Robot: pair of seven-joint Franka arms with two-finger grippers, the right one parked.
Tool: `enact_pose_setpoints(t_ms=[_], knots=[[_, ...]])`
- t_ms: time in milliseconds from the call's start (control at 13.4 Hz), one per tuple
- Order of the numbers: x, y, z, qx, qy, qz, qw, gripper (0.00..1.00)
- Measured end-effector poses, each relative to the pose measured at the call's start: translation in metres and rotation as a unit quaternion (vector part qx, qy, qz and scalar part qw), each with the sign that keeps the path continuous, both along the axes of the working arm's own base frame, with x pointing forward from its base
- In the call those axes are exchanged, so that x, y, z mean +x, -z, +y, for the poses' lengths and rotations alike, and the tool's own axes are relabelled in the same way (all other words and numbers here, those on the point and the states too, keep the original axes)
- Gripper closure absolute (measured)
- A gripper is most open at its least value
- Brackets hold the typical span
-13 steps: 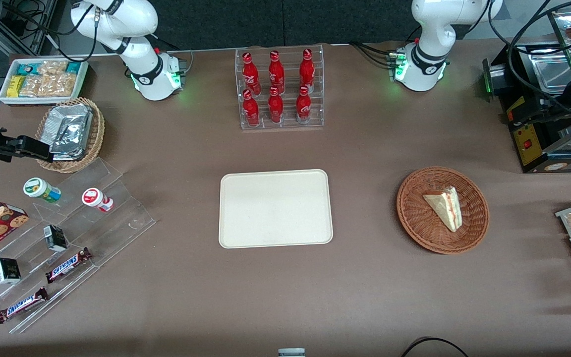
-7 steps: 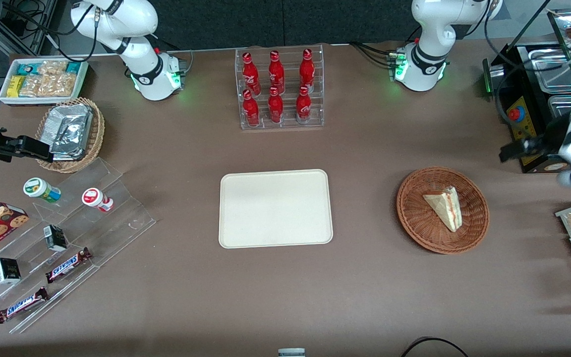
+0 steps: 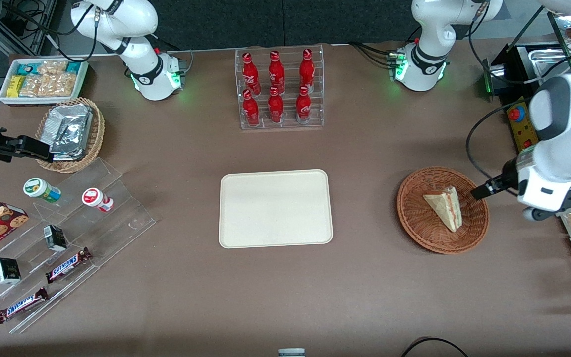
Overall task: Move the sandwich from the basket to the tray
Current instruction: 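Move the left gripper over the wicker basket toward the wrapped sandwich, then lower the left gripper and close it on the wrapped sandwich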
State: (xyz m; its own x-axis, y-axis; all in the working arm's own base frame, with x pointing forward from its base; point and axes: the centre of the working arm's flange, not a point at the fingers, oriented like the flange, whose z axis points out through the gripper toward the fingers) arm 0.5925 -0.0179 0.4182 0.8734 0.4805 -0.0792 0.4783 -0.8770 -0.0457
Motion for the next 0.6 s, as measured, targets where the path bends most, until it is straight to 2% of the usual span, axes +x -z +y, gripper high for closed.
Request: enact_pose_setpoints(t_ms=[449, 598], knots=[[-0.029, 0.089, -0.012, 0.0, -0.018, -0.046, 0.9988, 0.0], [-0.039, 0.105, -0.014, 0.0, -0.019, -0.049, 0.9986, 0.0]])
